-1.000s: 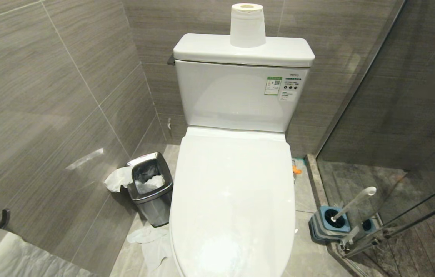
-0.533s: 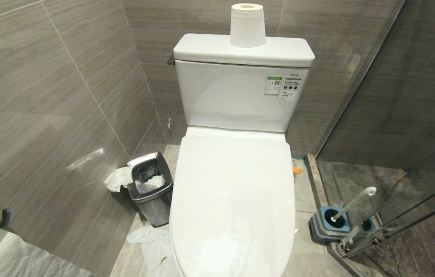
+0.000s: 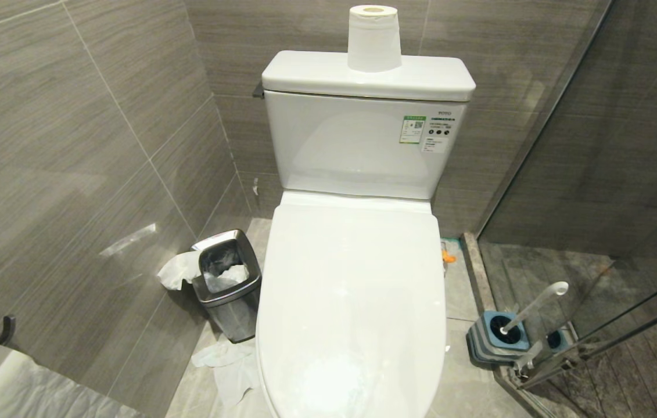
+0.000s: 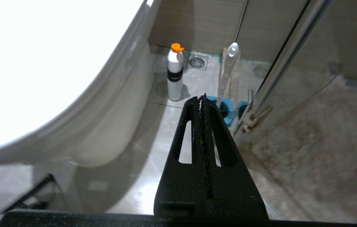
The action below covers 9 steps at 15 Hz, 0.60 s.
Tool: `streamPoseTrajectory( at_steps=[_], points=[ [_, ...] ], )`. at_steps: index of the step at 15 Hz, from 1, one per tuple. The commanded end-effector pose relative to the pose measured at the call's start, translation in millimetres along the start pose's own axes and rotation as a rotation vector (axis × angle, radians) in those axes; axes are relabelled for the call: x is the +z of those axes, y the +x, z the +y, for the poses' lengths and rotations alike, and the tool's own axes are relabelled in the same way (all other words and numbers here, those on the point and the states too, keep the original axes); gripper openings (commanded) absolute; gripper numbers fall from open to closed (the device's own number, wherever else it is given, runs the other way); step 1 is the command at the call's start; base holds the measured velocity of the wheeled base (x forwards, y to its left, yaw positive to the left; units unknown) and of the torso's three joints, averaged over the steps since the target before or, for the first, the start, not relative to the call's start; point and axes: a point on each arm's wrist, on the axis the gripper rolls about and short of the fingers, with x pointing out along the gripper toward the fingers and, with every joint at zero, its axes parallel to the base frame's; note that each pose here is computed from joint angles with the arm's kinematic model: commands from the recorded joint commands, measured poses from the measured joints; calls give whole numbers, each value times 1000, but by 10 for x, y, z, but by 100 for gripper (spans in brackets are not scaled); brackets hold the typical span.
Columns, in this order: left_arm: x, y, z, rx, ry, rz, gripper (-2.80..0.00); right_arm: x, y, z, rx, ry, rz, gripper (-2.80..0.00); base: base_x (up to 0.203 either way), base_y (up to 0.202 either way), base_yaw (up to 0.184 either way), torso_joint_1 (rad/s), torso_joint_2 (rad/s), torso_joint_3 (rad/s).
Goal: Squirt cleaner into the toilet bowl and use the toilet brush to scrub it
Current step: Use the left hand to lift the toilet lid slightly
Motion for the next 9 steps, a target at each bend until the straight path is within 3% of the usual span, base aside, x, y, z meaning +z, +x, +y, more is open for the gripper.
streamPoseTrajectory(
  at_steps=[1, 4, 6, 8, 9],
  points=[
    [-3, 2, -2, -9, 82, 2, -280, 3, 0, 3, 14, -66, -3, -280, 0, 0, 0, 0, 0, 0],
    [3, 2, -8, -36, 158, -9, -280, 4, 0, 7, 34, -95, -6, -280, 0, 0, 0, 0, 0, 0],
    [3, 2, -8, -36, 160, -9, -280, 4, 0, 7, 33, -95, -6, -280, 0, 0, 0, 0, 0, 0],
    [1, 2, -7, -33, 134, -6, -280, 2, 0, 7, 30, -76, -3, -280, 0, 0, 0, 0, 0, 0],
    [-1, 2, -6, -27, 74, -2, -280, 1, 0, 5, 25, -33, -1, -280, 0, 0, 0, 0, 0, 0]
  ],
)
